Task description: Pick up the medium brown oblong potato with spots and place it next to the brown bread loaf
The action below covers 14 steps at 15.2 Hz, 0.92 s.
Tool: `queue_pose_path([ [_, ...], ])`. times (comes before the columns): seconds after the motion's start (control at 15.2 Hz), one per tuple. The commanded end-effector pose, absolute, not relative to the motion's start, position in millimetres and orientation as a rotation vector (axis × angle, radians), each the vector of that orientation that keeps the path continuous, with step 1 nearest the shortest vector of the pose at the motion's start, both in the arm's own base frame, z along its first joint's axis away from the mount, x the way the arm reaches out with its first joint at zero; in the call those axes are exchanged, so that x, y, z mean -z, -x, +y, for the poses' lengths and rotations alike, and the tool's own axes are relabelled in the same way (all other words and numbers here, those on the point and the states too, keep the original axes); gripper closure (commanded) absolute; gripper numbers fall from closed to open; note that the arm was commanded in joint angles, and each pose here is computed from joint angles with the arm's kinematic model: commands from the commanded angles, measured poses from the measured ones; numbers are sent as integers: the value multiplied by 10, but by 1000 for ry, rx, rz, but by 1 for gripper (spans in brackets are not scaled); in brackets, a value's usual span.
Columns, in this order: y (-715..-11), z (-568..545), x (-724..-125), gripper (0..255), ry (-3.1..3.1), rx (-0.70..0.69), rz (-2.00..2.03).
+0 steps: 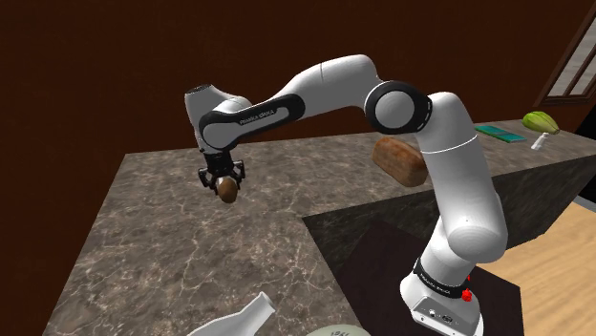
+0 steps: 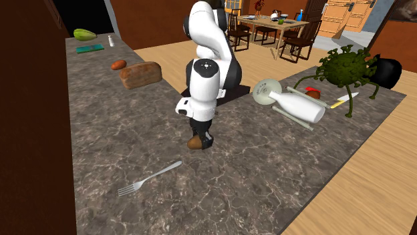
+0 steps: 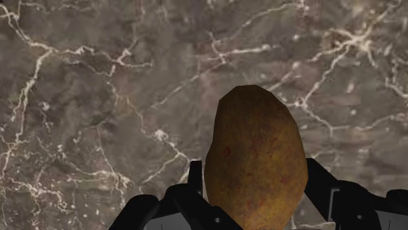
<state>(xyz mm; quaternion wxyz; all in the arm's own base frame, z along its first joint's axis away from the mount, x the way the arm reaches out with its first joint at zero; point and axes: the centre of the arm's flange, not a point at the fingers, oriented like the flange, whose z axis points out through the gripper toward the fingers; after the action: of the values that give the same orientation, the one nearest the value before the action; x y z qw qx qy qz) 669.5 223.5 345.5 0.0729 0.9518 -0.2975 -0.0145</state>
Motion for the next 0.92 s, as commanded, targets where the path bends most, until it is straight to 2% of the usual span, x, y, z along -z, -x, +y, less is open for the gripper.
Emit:
queue_pose_path([
  [0.0,-6695,2239,-3554,255,-2859,44,-894],
  [0.86,-6695,2239,-4240,255,-2859,44,-894],
])
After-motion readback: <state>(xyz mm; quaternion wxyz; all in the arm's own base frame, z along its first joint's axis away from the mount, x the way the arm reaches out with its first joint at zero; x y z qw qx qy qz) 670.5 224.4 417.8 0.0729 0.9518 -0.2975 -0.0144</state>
